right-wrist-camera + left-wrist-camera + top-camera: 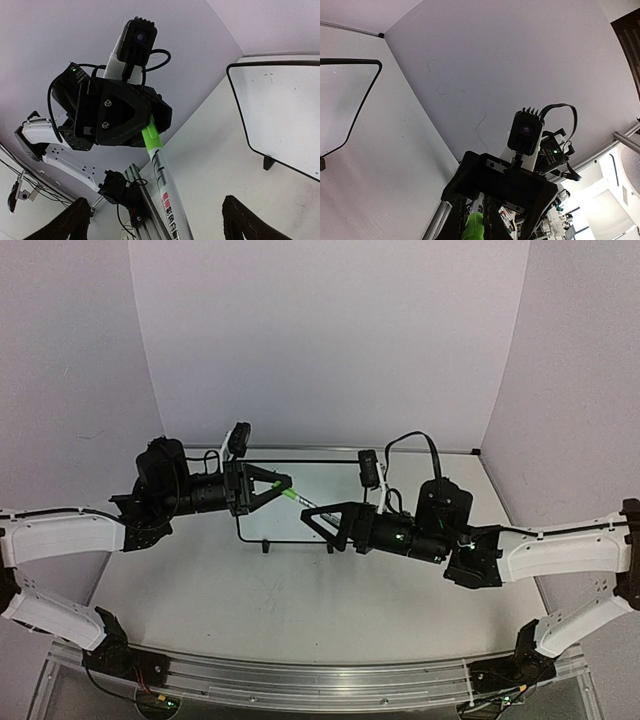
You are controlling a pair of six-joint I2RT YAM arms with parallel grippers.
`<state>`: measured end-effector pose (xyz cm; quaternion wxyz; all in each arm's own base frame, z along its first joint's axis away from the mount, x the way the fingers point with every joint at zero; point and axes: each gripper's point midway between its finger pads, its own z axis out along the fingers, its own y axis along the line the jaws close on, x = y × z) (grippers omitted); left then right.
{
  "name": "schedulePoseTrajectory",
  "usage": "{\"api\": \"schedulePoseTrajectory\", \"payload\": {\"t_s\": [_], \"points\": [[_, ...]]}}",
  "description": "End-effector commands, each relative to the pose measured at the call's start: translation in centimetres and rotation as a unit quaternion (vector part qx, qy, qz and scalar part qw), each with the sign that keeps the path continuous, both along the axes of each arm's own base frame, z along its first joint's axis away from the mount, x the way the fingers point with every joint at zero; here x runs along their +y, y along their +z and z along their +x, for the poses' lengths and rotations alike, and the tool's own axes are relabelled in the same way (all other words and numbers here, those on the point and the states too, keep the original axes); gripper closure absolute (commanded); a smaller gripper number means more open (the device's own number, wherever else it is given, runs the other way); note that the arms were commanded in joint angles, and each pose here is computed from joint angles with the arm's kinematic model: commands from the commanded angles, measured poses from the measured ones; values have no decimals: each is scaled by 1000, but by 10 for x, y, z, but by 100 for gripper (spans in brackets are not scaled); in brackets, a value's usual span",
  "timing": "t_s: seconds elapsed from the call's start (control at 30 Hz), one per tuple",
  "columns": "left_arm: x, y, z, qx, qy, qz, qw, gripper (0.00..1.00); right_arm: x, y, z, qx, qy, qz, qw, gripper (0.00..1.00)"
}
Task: Write a sentence on the whiteboard
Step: Open the pen cap from the whiteboard marker.
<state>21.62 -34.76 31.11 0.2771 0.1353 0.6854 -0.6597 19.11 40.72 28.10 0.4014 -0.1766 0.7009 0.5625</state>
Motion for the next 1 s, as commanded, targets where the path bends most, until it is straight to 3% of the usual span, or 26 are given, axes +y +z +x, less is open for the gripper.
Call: {"api": "schedulePoseTrajectory", "payload": {"t_s": [0.0,0.17,0.73,0.97], "points": [[12,32,-16,-50,-10,-32,998,100,15,49,-16,-21,63,97,993,17],[19,32,-19,-59,3,-32,998,100,23,59,-19,-24,84,116,989,26],[27,29,-22,-71,15,-30,997,100,22,79,-21,-43,92,160,982,40],[25,27,-19,-72,17,-26,997,100,26,84,-22,-48,99,171,979,56]]}}
